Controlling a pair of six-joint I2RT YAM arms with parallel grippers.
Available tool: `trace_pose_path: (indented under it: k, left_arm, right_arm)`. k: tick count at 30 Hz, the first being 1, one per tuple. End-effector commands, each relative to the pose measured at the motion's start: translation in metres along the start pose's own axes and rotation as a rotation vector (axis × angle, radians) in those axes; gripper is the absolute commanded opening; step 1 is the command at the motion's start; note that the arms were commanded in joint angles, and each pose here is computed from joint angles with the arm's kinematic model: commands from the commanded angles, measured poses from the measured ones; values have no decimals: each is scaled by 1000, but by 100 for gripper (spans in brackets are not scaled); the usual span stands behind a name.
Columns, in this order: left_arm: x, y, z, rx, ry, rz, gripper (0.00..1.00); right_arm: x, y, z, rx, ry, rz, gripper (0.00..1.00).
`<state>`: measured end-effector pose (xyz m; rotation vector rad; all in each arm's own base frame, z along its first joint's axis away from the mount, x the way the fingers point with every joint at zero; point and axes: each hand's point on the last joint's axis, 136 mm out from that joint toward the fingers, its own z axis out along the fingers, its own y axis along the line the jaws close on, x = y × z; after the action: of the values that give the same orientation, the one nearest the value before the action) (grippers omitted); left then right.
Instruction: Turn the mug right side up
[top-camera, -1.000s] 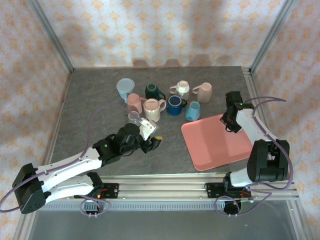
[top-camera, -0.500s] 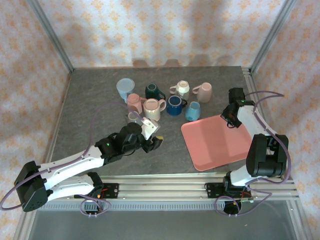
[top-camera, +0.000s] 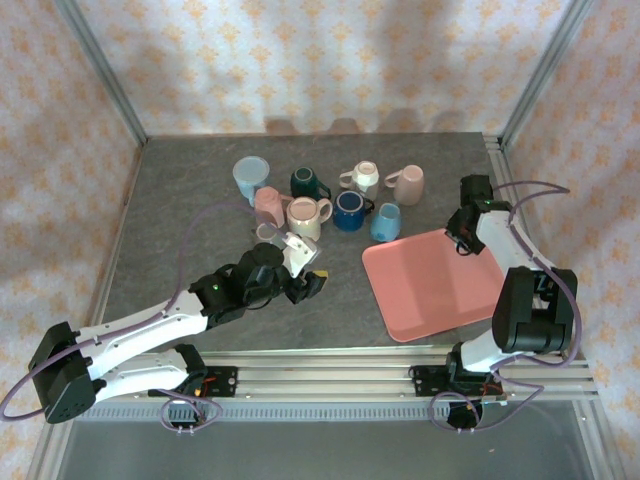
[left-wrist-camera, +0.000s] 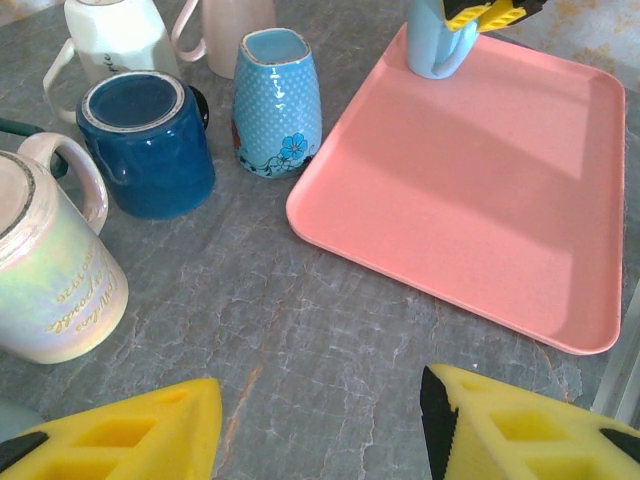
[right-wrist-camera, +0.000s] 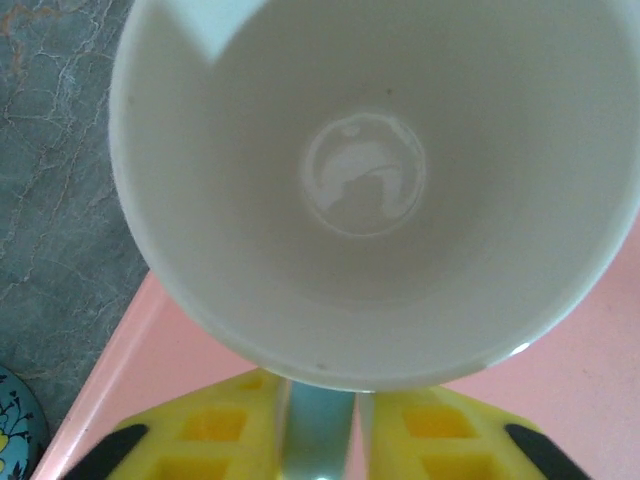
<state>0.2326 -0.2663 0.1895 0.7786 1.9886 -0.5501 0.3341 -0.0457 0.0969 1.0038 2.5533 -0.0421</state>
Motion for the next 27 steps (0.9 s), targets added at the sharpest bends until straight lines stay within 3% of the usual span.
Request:
trace_pose_path:
  k: [1, 8, 13, 17, 21, 27]
  left_arm:
    - [-10, 2, -3, -3, -16, -20, 56]
    - [-12, 3, -4, -13, -27, -22, 56]
    - [-23, 12, -10, -42, -92, -106, 56]
    - [-28, 27, -18, -59, -141, -217, 58]
    - [-18, 44, -20, -95, -92, -318, 59]
    - [-5, 69, -17, -126, 13, -480, 60]
  right_arm:
    - [-20, 4, -17, -24, -73, 14, 31]
    - [-17, 5, -34, -65, -83, 27, 44]
    - [1, 20, -60, -214, -68, -18, 53]
    - [21, 48, -103, -362, -155, -197, 55]
    - [49, 86, -128, -518, -184, -398, 56]
    - [65, 116, -111, -416, -47, -578, 56]
